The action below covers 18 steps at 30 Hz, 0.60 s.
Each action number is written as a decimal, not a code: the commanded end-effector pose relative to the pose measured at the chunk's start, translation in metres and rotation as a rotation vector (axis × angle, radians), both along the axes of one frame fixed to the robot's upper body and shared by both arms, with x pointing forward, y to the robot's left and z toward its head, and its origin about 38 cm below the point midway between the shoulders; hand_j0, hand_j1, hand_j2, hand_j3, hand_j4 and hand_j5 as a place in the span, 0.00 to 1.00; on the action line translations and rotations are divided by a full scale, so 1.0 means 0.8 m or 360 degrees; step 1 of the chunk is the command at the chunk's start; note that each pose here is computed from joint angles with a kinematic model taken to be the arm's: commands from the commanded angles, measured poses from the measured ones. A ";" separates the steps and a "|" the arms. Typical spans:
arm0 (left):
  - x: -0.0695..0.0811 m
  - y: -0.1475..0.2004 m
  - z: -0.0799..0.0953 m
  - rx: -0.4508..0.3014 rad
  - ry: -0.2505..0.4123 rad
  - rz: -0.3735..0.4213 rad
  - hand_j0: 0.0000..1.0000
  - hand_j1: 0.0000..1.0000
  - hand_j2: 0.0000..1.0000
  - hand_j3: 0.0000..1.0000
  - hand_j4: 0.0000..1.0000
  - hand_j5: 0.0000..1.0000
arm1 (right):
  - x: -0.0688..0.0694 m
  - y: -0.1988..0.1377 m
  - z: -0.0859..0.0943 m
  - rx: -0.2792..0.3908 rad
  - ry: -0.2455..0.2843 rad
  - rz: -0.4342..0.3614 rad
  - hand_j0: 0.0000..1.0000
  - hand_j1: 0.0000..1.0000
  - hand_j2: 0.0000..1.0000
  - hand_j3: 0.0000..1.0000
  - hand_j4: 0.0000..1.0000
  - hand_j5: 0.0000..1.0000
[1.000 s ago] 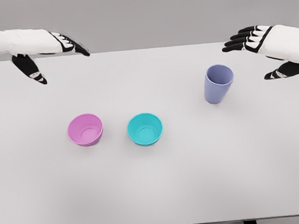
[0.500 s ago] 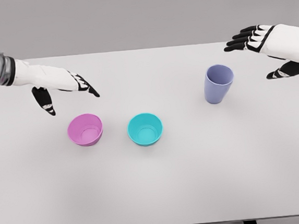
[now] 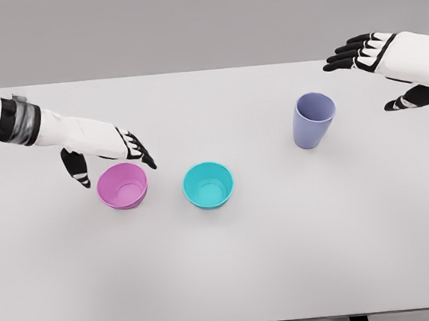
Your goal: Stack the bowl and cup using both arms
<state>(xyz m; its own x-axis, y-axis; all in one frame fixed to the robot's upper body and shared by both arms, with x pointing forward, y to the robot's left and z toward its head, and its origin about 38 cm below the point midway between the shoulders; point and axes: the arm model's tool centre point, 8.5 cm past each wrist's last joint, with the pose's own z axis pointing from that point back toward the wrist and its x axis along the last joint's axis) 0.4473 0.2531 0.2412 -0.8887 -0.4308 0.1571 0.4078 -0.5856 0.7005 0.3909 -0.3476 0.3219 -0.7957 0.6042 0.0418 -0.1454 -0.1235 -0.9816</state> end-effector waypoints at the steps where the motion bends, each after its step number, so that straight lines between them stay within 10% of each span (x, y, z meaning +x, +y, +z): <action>1: -0.004 0.000 0.001 -0.0011 0.0005 -0.0003 1.00 1.00 1.00 1.00 1.00 1.00 | 0.000 0.001 0.001 0.0011 0.0002 0.0000 1.00 1.00 1.00 1.00 1.00 1.00; 18: -0.012 0.002 -0.011 -0.0011 0.0030 -0.0011 1.00 1.00 1.00 1.00 1.00 1.00 | -0.001 0.000 -0.004 -0.0001 0.0012 -0.0002 1.00 1.00 1.00 1.00 1.00 1.00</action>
